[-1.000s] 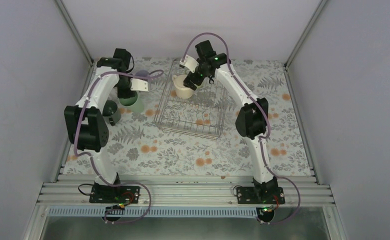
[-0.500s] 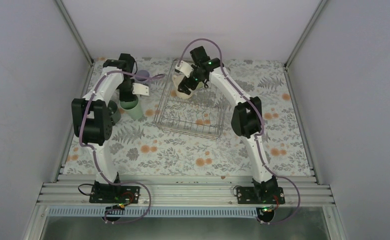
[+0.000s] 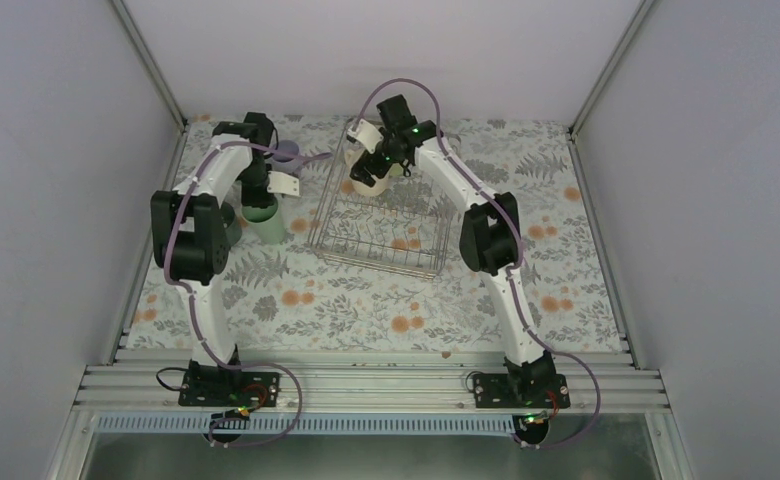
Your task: Unload the cups from the dish rack
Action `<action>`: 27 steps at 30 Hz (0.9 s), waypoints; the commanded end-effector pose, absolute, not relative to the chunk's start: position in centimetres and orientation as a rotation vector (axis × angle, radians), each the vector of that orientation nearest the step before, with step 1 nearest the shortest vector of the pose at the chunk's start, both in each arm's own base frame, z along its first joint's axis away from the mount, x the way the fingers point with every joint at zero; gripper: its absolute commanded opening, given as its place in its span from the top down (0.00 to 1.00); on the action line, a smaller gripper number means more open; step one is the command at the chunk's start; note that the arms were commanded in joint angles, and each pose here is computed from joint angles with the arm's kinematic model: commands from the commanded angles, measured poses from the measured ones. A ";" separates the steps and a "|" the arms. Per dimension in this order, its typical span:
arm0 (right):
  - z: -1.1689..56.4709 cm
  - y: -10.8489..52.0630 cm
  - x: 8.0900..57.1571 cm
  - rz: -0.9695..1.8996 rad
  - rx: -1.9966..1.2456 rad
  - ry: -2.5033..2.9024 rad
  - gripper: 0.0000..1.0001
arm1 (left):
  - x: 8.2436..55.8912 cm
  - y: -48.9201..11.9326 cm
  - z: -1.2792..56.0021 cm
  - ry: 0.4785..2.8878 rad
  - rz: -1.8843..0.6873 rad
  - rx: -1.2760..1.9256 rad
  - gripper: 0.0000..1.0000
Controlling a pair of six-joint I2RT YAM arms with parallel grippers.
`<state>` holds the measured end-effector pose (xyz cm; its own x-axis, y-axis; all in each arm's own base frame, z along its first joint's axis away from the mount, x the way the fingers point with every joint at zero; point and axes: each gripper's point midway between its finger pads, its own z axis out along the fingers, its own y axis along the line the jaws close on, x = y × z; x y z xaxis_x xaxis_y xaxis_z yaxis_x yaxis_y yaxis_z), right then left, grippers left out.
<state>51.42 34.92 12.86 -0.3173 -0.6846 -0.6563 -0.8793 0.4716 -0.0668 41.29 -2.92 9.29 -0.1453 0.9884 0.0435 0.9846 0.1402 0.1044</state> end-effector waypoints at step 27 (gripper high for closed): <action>7.8 27.2 43.5 0.276 -1.414 2.435 0.20 | 45.2 -8.7 19.3 2.074 0.224 1.976 0.13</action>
<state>48.52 31.00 12.04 -0.3448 -0.7559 -0.5566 -0.8683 0.4821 -0.1169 45.31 -7.67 17.50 -0.0645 0.9973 -0.0349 0.9561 0.0718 0.2842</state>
